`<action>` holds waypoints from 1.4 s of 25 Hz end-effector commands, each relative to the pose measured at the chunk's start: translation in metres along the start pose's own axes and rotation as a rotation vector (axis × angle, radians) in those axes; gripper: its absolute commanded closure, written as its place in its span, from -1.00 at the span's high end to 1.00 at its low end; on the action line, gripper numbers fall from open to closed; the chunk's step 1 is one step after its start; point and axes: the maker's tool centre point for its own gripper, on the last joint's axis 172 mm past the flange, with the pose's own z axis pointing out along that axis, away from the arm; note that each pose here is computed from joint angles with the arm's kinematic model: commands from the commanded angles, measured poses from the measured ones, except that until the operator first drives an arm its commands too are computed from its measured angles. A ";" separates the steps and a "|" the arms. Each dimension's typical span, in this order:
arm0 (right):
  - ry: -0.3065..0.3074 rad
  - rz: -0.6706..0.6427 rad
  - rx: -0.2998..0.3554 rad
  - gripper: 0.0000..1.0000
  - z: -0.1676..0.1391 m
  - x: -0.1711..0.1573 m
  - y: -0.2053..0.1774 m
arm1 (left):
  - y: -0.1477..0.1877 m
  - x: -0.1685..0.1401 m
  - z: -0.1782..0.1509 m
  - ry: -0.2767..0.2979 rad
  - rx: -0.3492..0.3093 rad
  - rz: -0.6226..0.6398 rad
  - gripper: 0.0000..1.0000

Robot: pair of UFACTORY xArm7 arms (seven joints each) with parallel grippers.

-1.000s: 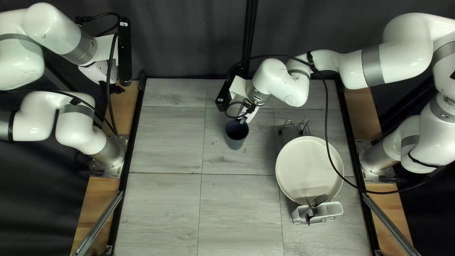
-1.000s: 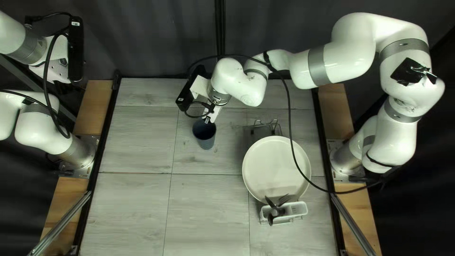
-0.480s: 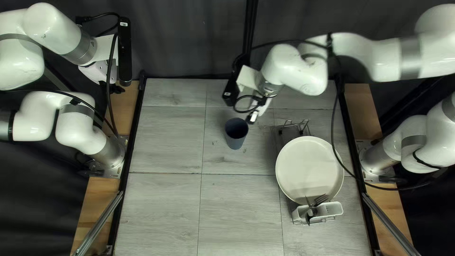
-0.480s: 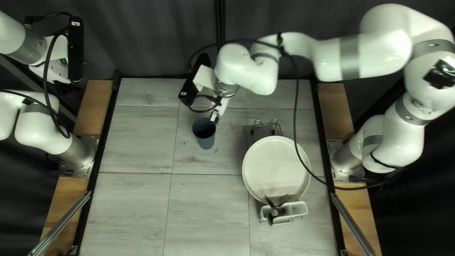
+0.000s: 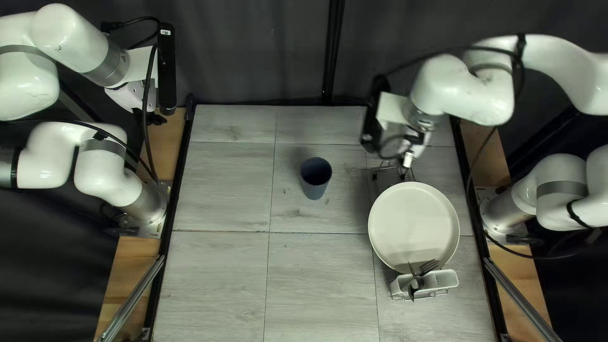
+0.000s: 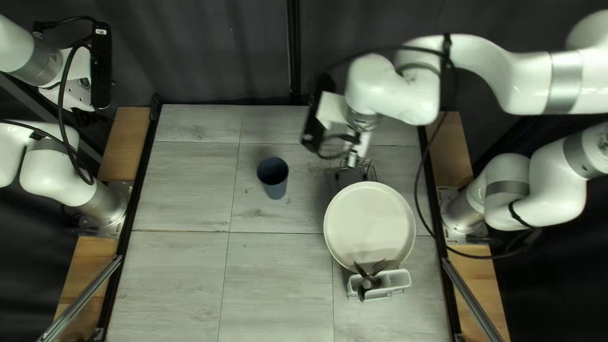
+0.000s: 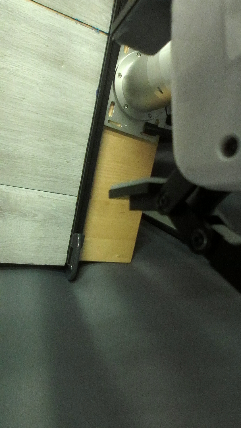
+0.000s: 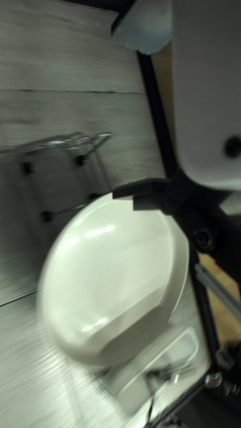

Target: Pick up and place plate onto table. Place down one fork to the left of the plate. Place spoon and knife to the right of the plate. Place cup above the knife and spoon

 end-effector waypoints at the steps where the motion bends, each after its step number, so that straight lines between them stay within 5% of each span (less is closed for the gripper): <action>1: 0.009 -0.033 -0.048 1.00 0.018 -0.010 -0.010 | 0.000 0.000 0.000 0.000 0.000 0.000 1.00; 14: 0.008 -0.089 -0.132 1.00 0.066 -0.015 -0.032 | 0.000 0.000 0.000 0.000 0.000 0.000 1.00; 22: 0.021 -0.116 -0.157 0.62 0.066 -0.010 -0.032 | 0.000 0.000 0.000 0.000 0.000 0.000 1.00; 28: 0.040 -0.123 -0.153 0.67 0.068 -0.007 -0.028 | 0.000 0.000 0.000 0.000 0.000 0.000 1.00; 34: 0.052 -0.122 -0.139 0.45 0.075 -0.005 -0.020 | 0.000 0.000 0.000 0.000 0.000 0.000 1.00; 35: 0.054 -0.121 -0.136 0.28 0.076 -0.005 -0.020 | 0.000 0.000 0.000 0.000 0.000 0.000 1.00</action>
